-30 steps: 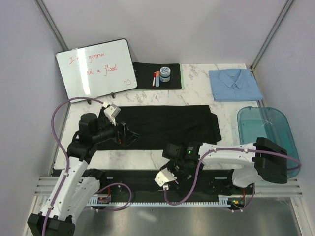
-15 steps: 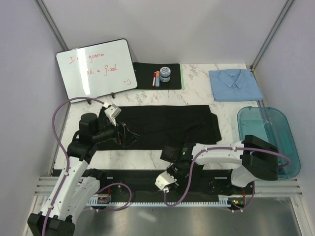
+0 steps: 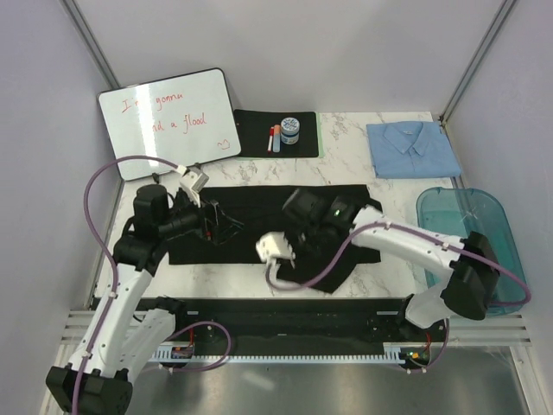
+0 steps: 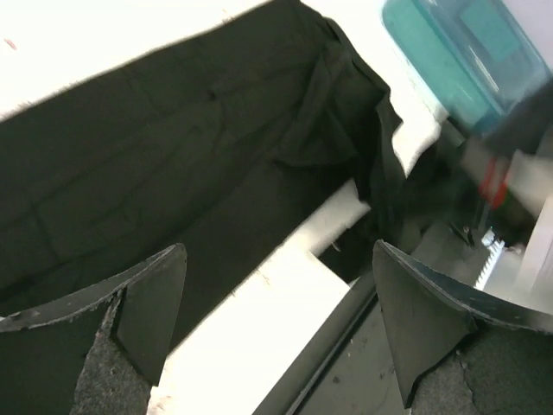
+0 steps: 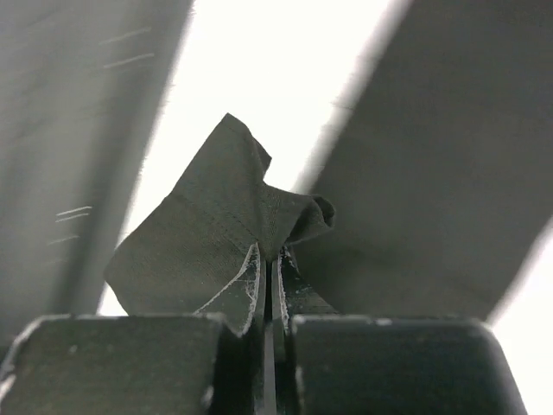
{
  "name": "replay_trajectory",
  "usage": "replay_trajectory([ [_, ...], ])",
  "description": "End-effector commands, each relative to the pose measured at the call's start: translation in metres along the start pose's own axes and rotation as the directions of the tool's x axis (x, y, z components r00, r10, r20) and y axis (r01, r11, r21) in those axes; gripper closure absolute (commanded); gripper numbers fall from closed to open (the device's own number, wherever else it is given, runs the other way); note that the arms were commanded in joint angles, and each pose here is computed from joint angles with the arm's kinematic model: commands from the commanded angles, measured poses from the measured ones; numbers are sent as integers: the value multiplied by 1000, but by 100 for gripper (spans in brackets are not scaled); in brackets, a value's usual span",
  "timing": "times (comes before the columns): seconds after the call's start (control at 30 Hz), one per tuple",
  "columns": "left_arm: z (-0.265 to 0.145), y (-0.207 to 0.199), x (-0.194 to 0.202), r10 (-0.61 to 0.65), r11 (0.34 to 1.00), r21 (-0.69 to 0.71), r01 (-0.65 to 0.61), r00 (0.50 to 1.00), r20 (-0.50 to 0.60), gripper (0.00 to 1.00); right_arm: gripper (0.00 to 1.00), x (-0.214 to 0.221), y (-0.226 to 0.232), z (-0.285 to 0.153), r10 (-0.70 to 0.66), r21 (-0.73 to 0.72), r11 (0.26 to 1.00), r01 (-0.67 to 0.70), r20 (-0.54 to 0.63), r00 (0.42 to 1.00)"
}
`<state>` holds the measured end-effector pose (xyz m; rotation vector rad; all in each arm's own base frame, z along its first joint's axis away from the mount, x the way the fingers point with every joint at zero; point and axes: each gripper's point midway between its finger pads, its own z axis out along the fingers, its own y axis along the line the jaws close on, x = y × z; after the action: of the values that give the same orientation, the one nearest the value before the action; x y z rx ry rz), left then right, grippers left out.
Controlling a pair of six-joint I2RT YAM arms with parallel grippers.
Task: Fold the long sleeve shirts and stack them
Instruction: Fold the shirt
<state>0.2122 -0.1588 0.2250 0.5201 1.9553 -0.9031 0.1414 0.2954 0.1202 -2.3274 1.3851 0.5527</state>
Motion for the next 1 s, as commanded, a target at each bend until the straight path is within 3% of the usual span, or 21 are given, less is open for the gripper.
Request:
replay_trajectory([
  [0.0,-5,6,-50,73,995,-73,-69,996,59,2,100,-11,-100,-107,154,320,925,-206,179,972],
  [0.13,-8,24,-69,129,977,-180,-115,989,68,1,100,5,-182,-186,170,562,769,-306,281,944],
  [0.23,-10,30,-76,169,966,-213,-150,983,74,1,100,18,-229,-227,150,667,658,-351,341,928],
  [0.37,-15,43,-79,213,941,-283,-187,975,63,1,100,30,-284,-250,146,747,533,-398,382,913],
  [0.53,-18,58,-79,266,906,-349,-240,964,28,1,100,46,-324,-276,138,820,324,-472,453,881],
  [0.67,-17,63,-76,272,899,-360,-250,962,11,1,100,62,-351,-308,100,867,90,-491,482,870],
  [0.8,-15,73,-72,279,885,-386,-261,960,-10,1,100,74,-362,-328,86,868,-57,-493,496,864],
  [0.9,-9,77,-68,282,885,-379,-270,959,-26,1,100,79,-368,-327,81,863,-79,-499,505,859],
  [0.97,-4,79,-63,277,891,-362,-273,960,-41,1,100,78,-371,-315,87,858,-42,-512,513,854],
])
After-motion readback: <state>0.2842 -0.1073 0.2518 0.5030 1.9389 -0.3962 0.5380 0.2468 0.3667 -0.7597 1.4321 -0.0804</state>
